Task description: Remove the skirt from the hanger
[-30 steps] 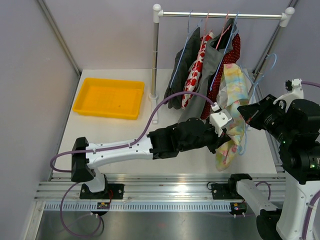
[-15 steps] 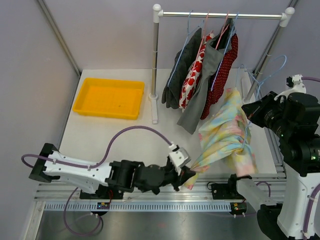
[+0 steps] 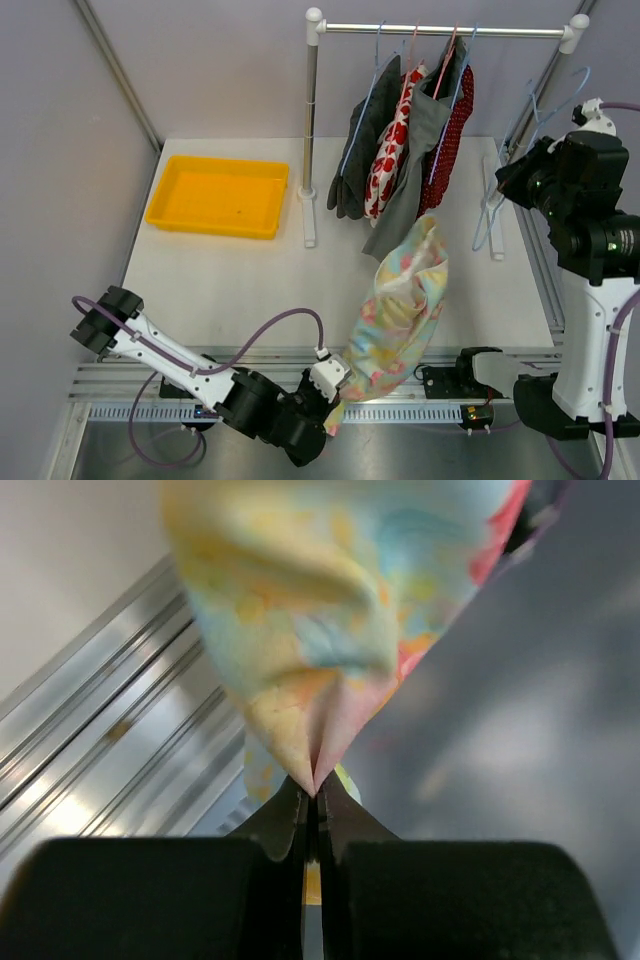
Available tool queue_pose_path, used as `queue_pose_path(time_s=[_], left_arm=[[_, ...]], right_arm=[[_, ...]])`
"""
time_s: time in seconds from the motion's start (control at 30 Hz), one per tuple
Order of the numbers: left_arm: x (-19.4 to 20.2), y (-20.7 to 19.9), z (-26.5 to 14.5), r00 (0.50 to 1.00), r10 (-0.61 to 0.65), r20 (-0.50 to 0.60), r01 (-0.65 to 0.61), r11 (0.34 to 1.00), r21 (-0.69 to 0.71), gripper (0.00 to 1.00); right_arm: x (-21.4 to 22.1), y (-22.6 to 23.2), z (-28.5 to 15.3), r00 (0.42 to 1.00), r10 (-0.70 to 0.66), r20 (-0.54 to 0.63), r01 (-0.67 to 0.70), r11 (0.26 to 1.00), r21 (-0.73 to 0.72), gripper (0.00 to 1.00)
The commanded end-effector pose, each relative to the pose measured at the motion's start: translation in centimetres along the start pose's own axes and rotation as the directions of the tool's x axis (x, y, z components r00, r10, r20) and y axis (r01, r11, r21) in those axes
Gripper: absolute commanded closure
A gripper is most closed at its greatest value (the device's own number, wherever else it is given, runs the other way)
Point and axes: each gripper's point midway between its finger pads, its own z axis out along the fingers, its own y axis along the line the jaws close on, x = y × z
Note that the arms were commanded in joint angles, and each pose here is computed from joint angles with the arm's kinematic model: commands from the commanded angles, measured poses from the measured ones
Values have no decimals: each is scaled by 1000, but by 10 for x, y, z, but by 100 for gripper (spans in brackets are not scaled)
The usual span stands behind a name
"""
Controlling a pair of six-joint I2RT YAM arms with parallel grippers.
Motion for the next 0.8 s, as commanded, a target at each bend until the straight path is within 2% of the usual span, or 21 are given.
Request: queue_pose_path(time_s=[0.0,0.13,0.37,0.47,0.53,0.57,0.63,0.67,0.7,0.73,0.77], left_arm=[[24,40,-1,998,30,-56,-38,988,-148,100],[-15,50,-11,998,56,24,-50,981,-186,100],[-149,93,-68,958,177,224,-102,945,-310,100],[-197,121,-93,937,189,294,-68,924,-377,100],[-239,143,-120,908,223,354,-49,897,-439,100],[-254,151,-132,891,287,352,-93,874,-476,100],[-297,167,-162,846,280,455,-9,859,-512,100],[-311,168,-169,830,332,449,-57,850,-523,100],[-332,184,-187,808,332,486,1,825,-566,100],[-346,181,-184,800,345,492,-17,832,-555,100],[-357,188,-188,792,380,478,-36,811,-584,100]], right_arm=[[-71,13,1,967,-25,255,26,1000,-2,100],[-86,22,11,961,-39,272,44,999,-13,100],[-95,36,48,964,-56,260,68,997,-38,100],[-100,41,63,963,-67,260,80,996,-42,100],[-101,45,74,965,-69,252,85,995,-51,100],[-103,46,77,964,-70,257,86,995,-54,100],[-106,47,86,964,-70,256,85,995,-49,100],[-106,48,89,965,-69,254,85,995,-52,100],[-109,50,88,963,-69,261,86,995,-56,100],[-109,50,94,965,-70,255,86,995,-52,100],[-110,51,96,964,-73,256,89,995,-51,100]])
